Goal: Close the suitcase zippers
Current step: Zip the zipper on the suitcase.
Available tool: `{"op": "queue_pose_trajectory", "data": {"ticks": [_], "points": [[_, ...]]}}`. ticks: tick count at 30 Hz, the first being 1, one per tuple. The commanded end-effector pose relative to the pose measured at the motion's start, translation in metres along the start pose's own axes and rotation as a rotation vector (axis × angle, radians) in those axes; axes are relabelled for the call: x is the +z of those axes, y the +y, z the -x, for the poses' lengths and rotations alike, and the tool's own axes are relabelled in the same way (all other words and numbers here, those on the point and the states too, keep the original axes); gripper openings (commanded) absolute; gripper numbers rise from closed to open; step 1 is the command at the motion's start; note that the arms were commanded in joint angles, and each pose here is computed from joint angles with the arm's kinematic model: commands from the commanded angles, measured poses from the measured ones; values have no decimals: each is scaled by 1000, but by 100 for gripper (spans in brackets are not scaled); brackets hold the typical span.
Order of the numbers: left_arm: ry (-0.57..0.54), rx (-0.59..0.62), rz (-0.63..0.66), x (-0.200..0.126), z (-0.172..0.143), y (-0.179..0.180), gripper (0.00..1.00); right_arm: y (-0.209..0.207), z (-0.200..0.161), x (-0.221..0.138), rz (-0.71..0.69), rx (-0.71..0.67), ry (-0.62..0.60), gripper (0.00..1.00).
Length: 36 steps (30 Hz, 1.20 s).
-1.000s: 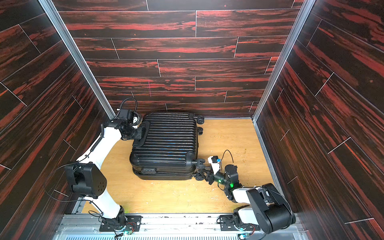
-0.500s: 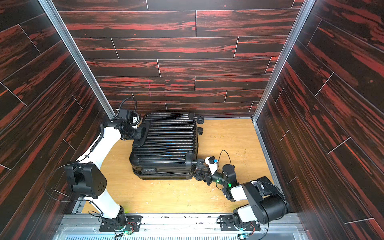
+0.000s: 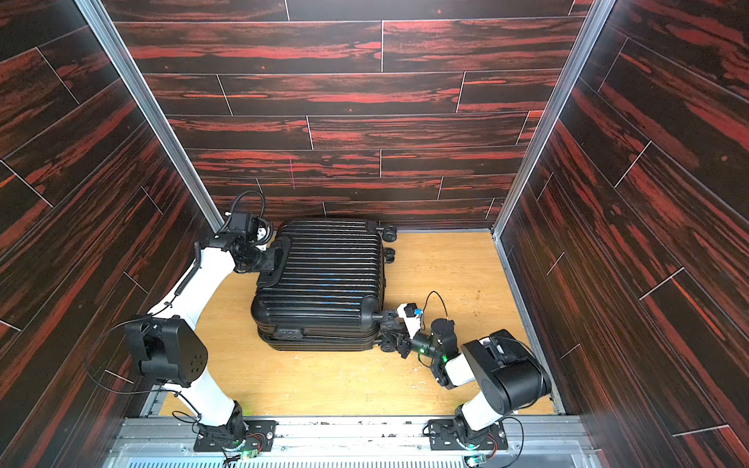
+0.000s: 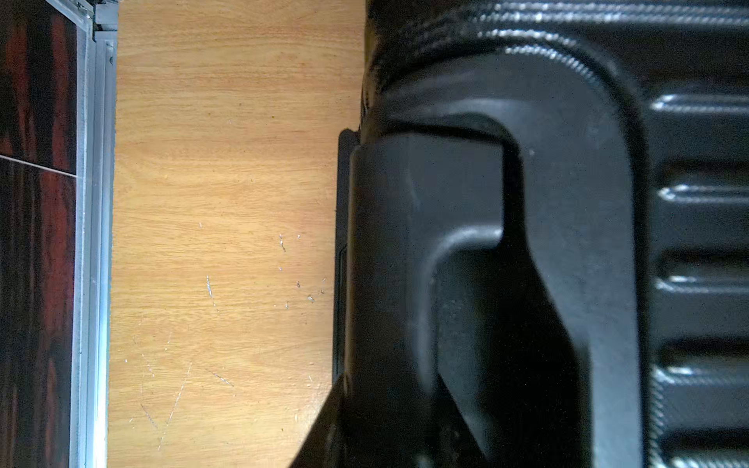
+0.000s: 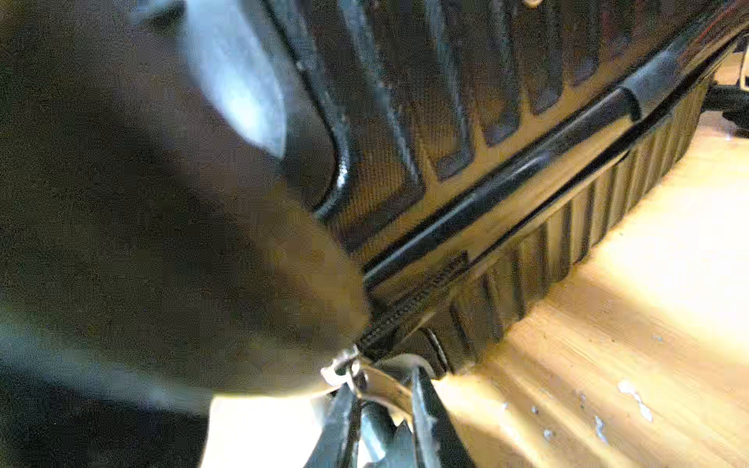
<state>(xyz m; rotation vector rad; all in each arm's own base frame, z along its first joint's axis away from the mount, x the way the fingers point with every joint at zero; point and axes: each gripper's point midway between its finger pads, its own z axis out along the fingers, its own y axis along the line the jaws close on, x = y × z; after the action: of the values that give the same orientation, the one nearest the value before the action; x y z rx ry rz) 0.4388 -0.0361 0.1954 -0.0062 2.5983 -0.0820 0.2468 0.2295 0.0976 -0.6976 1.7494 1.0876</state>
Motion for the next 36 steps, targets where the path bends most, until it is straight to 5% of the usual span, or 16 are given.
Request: {"op": "queue_pose_trajectory", "data": {"ticks": [1,8,14,17,23,26,31,36], "points": [[-91,-64,21,-27,21,11,26,7,-7,5,50,5,26,23],[-97,-66,2,-31,22,8,29,6,-12,7,46,15,25,10],[-224,-52,-169,-90,42,-24,76,6,-9,3,20,10,5,0],[-362,-9,-228,-129,48,-46,90,6,-7,1,16,14,4,0],[-518,417,-458,-171,2,-151,93,12,-8,1,42,50,18,0],[-531,686,-615,-178,-47,-200,93,14,-8,-1,51,69,17,0],[-480,1067,-605,-152,-113,-243,93,17,-11,-3,57,110,28,0],[-462,1237,-575,-135,-142,-263,98,18,-12,-4,55,141,43,0]]}}
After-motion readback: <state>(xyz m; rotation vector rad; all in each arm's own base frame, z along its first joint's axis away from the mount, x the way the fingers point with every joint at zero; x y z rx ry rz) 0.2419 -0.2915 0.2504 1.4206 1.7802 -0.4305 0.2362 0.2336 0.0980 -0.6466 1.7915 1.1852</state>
